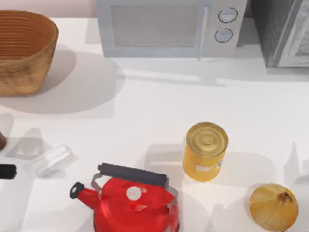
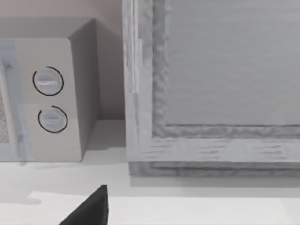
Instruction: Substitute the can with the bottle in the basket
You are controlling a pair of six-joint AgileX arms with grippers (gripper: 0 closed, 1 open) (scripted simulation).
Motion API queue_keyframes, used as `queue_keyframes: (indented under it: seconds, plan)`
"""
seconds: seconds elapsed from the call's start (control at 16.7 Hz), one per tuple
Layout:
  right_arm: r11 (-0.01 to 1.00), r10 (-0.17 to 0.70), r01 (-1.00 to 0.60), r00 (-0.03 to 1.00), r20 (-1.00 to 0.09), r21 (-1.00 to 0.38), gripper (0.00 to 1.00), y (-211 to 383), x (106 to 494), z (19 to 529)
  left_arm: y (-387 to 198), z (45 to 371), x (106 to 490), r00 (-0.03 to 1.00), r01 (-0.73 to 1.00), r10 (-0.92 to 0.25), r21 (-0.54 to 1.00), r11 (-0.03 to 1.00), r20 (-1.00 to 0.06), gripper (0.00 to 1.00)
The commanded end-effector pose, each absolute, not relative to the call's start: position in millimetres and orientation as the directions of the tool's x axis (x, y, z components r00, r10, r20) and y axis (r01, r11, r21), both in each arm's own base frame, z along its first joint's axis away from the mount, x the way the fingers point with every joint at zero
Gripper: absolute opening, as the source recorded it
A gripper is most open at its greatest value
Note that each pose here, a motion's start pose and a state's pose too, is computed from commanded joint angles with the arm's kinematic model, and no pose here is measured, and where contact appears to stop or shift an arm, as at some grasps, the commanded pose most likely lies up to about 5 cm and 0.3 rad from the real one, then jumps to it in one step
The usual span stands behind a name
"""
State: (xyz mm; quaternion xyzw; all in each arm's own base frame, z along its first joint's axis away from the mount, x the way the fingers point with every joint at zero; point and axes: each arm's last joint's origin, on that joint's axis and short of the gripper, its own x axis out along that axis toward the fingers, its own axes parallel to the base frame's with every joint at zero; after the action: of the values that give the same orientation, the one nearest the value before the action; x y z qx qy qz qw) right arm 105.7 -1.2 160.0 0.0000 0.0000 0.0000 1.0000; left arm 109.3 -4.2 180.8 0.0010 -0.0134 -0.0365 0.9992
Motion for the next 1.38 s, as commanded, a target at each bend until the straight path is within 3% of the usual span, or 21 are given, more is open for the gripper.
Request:
queue_keyframes:
  seconds: [0.3,0.48,0.66,0.84,1.02,1.38]
  plan:
    - [1.0,0.0,0.0,1.0,0.0,0.0,1.0,-1,106,160,-17,235,139,0.945,0.319,-0.319,0.016,0.948,0.067,0.0]
    - [1.0,0.0,0.0,1.0,0.0,0.0,1.0,-1,106,160,-32,260,184,0.862,0.502,-0.502,0.023,0.865,0.062,0.0]
    - [1.0,0.0,0.0,1.0,0.0,0.0,1.0,-1,106,160,-54,264,246,0.735,0.677,-0.677,0.022,0.736,0.043,0.0]
    - [1.0,0.0,0.0,1.0,0.0,0.0,1.0,-1,106,160,-82,237,312,0.57,0.821,-0.821,0.013,0.571,0.022,0.0]
    - [1.0,0.0,0.0,1.0,0.0,0.0,1.0,-1,106,160,-112,182,365,0.391,0.92,-0.92,-0.002,0.391,0.004,0.0]
    - [1.0,0.0,0.0,1.0,0.0,0.0,1.0,-1,106,160,-156,60,407,0.086,0.996,-0.996,-0.014,0.086,-0.004,0.0]
